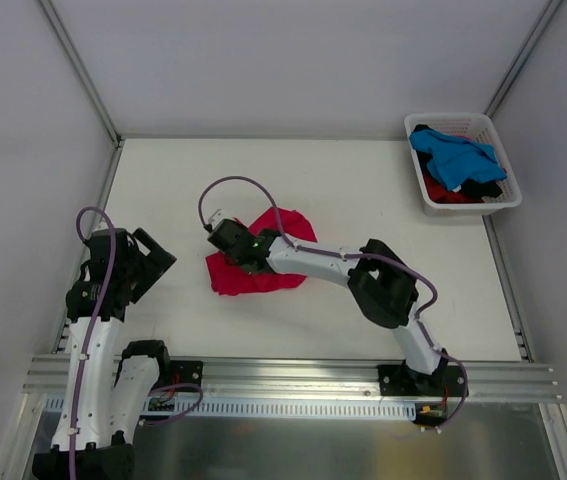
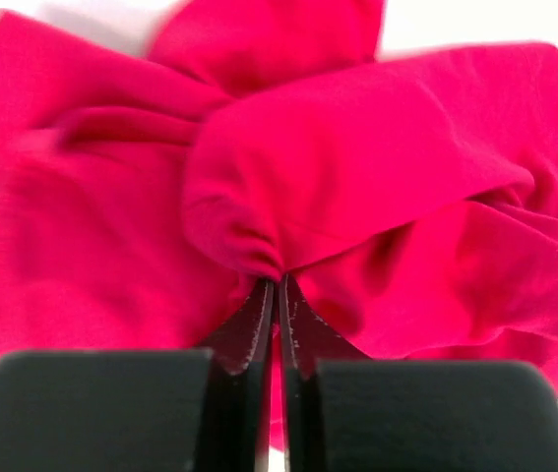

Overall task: Fold and stack the t-shirts
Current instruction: Flatten the tshirt out

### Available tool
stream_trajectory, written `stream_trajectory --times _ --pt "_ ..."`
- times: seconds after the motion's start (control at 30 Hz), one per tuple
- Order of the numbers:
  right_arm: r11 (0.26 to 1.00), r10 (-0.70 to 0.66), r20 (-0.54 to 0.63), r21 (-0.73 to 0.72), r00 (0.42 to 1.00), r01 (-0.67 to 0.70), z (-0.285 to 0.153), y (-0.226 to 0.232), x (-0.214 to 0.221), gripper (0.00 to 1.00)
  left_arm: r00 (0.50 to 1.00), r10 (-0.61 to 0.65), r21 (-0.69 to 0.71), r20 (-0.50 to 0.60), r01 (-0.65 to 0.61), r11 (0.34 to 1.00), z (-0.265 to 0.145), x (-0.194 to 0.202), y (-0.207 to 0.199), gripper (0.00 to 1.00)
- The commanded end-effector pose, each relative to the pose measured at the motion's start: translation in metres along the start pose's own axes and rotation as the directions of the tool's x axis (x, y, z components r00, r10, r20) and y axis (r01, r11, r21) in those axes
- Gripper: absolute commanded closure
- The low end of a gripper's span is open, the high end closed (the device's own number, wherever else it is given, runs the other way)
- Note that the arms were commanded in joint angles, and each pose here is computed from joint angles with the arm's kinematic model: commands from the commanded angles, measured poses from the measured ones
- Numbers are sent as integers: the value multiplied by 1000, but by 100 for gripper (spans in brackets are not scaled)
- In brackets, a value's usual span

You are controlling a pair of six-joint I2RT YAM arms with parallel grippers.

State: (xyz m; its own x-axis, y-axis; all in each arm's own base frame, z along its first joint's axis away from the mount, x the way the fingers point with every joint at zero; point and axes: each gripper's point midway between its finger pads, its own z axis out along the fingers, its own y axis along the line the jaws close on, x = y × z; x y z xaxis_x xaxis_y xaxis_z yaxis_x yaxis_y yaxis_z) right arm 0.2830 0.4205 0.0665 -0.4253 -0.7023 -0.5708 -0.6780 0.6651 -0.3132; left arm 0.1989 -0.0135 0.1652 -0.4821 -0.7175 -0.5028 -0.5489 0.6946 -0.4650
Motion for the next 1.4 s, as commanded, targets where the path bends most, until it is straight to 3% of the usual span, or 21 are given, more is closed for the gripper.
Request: stream_trajectory --times 0.0,0.17,0.2,0.3,0.4,0.53,0.63,0.83,1.1,1.3,1.37 --pt "993 114 66 -46 991 -111 -13 -19 -17 100 1000 19 12 -8 -19 1000 1 2 1 17" --pt "978 168 152 -150 974 -145 -40 -18 -34 99 988 154 156 -8 -151 976 -3 0 -23 21" --pt "975 190 158 -150 969 -167 -45 -23 -36 100 980 199 282 -10 -188 941 -7 3 -46 23" --pt "954 284 198 -154 938 -256 -69 -49 -44 100 957 291 473 -4 -254 844 -8 11 -79 30" --pt "934 351 257 -166 900 -317 -94 -79 -49 100 946 324 433 -9 -289 854 13 16 -78 32" --pt "932 362 295 -149 884 -331 -110 -107 -49 100 895 441 414 -64 -378 828 39 43 -87 37" --pt "929 370 306 -120 877 -350 -117 -126 -41 100 881 465 400 -86 -396 826 51 49 -94 30" --pt "902 423 302 -56 854 -427 -126 -162 -10 99 885 449 332 -125 -389 859 92 52 -90 26" --pt "885 456 283 -42 844 -464 -124 -168 1 100 852 504 488 -141 -384 784 106 75 -111 27" --pt "851 513 248 -19 822 -525 -112 -182 6 100 798 592 625 -110 -408 666 83 113 -127 30" --pt "840 530 244 -20 812 -543 -109 -188 6 100 795 596 620 -116 -410 669 80 122 -121 28"
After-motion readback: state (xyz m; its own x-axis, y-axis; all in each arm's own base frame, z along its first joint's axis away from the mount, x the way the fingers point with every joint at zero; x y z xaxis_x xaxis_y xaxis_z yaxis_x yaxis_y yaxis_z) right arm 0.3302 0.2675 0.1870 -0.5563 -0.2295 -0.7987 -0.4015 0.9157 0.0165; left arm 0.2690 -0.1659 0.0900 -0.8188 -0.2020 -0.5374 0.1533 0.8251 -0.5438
